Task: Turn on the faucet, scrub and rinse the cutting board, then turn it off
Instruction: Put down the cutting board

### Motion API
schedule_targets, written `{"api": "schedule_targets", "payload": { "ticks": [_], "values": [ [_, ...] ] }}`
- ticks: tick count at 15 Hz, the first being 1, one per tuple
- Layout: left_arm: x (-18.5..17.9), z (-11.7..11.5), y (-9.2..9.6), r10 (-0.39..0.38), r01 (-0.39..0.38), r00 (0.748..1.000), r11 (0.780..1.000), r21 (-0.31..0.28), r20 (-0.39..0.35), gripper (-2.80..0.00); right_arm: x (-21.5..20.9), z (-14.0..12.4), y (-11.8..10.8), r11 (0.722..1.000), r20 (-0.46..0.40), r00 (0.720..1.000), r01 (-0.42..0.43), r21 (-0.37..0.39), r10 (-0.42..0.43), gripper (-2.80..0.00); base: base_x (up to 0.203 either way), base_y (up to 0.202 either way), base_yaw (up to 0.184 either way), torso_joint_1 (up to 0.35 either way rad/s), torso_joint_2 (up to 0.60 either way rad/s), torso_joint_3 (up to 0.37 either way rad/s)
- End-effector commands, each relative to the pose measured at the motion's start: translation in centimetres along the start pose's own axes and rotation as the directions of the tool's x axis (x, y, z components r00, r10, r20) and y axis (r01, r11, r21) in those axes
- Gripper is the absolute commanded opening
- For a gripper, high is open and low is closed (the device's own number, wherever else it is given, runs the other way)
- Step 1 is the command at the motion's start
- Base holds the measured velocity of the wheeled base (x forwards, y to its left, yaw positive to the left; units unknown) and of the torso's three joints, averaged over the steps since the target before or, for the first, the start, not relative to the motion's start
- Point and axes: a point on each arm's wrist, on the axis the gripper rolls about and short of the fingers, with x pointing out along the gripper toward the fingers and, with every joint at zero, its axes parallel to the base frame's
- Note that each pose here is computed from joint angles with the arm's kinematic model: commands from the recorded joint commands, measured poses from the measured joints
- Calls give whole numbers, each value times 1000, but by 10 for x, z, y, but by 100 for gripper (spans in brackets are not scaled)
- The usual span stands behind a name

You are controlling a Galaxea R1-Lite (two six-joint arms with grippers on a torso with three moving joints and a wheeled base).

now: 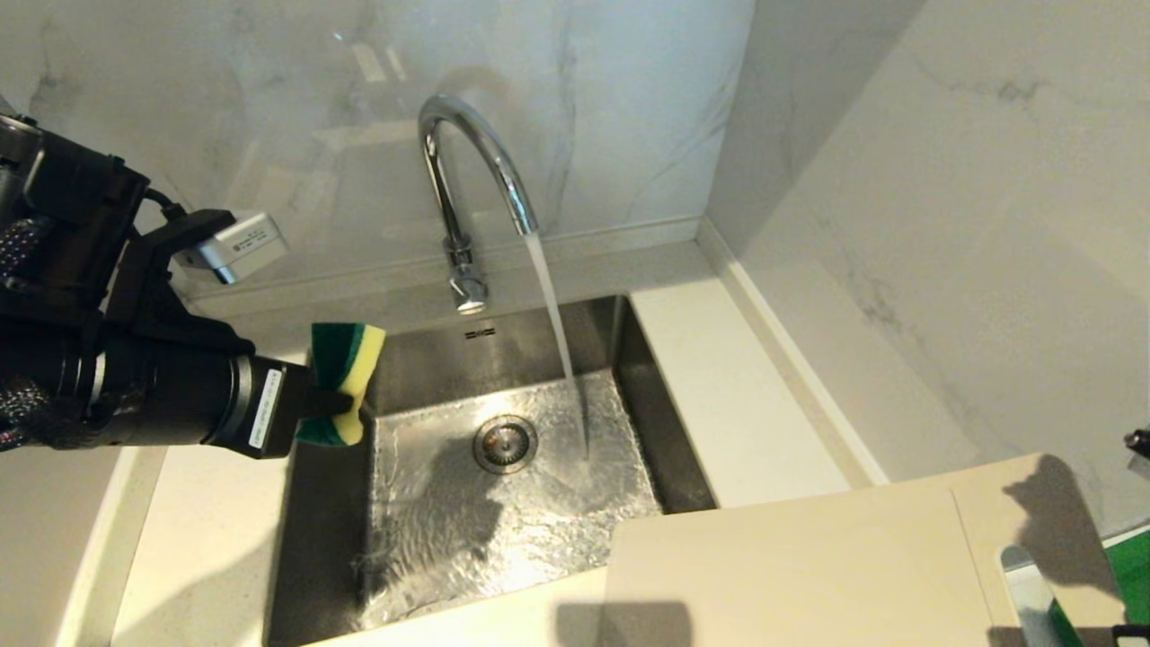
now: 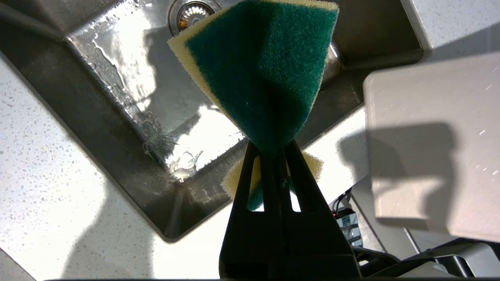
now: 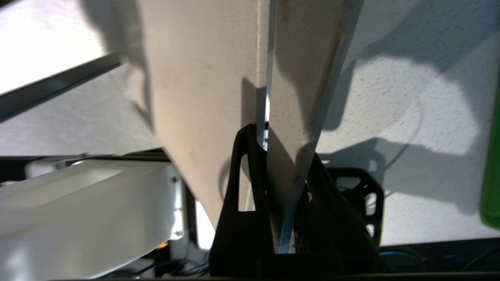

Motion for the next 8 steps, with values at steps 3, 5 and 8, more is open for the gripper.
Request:
{"api": "schedule_targets", "payload": {
  "ticks": [3,5,8],
  "values": [
    [1,1,0,2,-2,1000,1000,0,-2,-280,30,-10,-2,998,29,998,47,-28,-47,-280,0,0,0,0,0,0],
    [1,0,0,3,-3,1000,1000,1,-4,-280,44,-14,-2,999,37,998,43,-29,-42,-280,0,0,0,0,0,0],
    [2,0,0,10,-10,1000,1000,2,-6,-280,68,-24,-3,998,39,998,45,-52,-43,-280,0,0,0,0,0,0]
  ]
}}
